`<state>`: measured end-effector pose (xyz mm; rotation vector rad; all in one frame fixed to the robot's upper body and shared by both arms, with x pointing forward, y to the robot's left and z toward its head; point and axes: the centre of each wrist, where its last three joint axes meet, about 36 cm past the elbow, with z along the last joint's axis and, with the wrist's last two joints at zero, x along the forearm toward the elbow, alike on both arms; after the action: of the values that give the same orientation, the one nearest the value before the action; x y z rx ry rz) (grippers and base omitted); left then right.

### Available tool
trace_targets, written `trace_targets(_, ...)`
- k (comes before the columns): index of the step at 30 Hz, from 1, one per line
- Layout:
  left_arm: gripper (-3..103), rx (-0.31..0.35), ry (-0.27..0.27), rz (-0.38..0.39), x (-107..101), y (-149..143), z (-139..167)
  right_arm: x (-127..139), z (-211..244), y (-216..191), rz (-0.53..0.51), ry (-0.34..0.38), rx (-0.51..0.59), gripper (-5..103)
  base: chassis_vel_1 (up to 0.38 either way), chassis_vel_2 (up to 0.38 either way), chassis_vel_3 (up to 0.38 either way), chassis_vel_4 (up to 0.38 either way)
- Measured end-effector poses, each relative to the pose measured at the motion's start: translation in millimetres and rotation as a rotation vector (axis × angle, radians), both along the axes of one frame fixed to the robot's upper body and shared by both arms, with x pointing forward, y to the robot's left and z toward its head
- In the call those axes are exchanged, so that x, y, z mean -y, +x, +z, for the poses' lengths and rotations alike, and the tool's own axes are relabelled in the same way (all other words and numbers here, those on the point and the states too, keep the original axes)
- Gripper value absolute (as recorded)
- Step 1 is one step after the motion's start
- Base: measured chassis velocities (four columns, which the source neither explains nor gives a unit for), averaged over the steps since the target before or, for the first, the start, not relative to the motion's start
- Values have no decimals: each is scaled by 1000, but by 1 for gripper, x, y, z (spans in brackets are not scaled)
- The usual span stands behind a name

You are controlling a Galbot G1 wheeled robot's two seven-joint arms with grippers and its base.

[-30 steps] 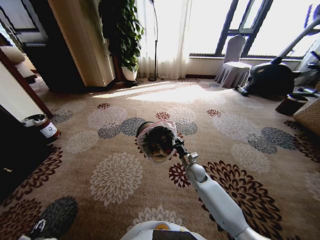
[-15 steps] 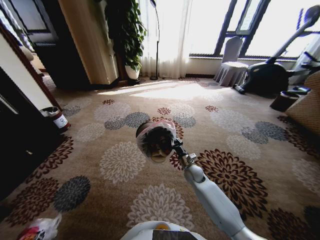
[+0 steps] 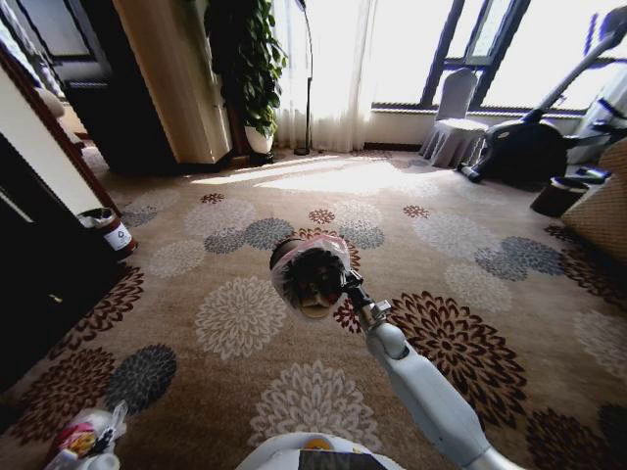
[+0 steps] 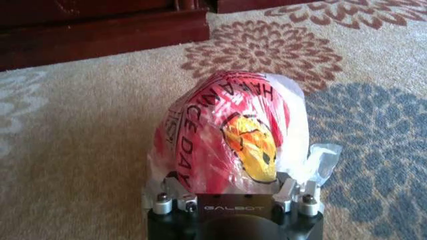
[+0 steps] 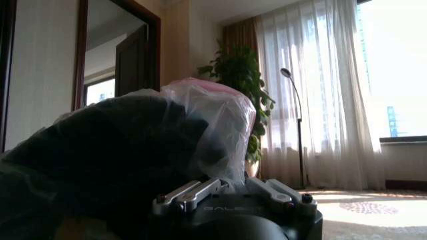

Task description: Pick up the trash from the ground and place it into the trash bin.

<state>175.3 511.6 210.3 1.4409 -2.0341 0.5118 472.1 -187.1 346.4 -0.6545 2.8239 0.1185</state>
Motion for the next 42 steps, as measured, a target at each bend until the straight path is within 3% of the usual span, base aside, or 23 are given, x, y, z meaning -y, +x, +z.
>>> trace_targets(11,38,30,99,-35,11,-13,3,-6,-4,-4,5,13,-9,0,0,0,0,0)
trace_targets(12,38,30,99,-35,11,-13,3,-6,-4,-4,5,13,-9,0,0,0,0,0)
trace_targets(14,27,108,169,-65,10,-11,12,-7,-3,-4,5,45,3,0,0,0,0,0)
trace_targets(15,27,108,169,-65,10,-11,12,-7,-3,-4,5,45,3,0,0,0,0,0)
trace_targets(18,13,314,272,-198,13,-2,46,-3,7,5,2,66,32,0,0,0,0,0)
trace_targets(19,13,314,272,-198,13,-2,46,-3,7,5,2,66,32,0,0,0,0,0)
trace_targets(20,9,418,305,-263,17,6,66,0,10,11,-1,63,41,0,0,0,0,0)
trace_targets(22,6,555,340,-338,22,20,98,2,12,20,-7,61,52,0,0,0,0,0)
trace_targets(23,6,555,340,-338,22,20,98,2,12,20,-7,61,52,0,0,0,0,0)
trace_targets(24,3,631,354,-382,26,29,116,3,12,26,-11,61,55,0,0,0,0,0)
trace_targets(25,1,827,325,-530,48,57,168,-2,8,43,-18,74,52,0,0,0,0,0)
trace_targets(26,1,905,271,-611,63,67,187,-7,7,52,-18,78,50,0,0,0,0,0)
trace_targets(27,1,905,271,-611,63,67,187,-7,7,52,-18,78,50,0,0,0,0,0)
trace_targets(29,1,987,165,-723,88,81,207,-19,7,64,-13,92,41,0,0,0,0,0)
trace_targets(30,1,1029,55,-808,110,90,221,-30,8,72,-1,98,38,0,0,0,0,0)
trace_targets(31,1,1029,55,-808,110,90,221,-30,8,72,-1,98,38,0,0,0,0,0)
trace_targets(34,1,1128,-156,-904,149,100,246,-50,10,87,28,75,46,0,0,0,0,0)
trace_targets(35,1,1165,-270,-953,167,101,258,-57,11,92,42,58,49,0,0,0,0,0)
trace_targets(36,1,1179,-348,-998,177,101,267,-63,11,95,53,48,49,0,0,0,0,0)
trace_targets(37,1,1179,-348,-998,177,101,267,-63,11,95,53,48,49,0,0,0,0,0)
trace_targets(40,1,1233,-550,-1047,195,101,286,-73,11,99,75,23,58,0,0,0,0,0)
trace_targets(41,1,1272,-714,-1025,207,99,301,-79,11,100,87,5,74,0,0,0,0,0)
trace_targets(42,1,1272,-714,-1025,207,99,301,-79,11,100,87,5,74,0,0,0,0,0)
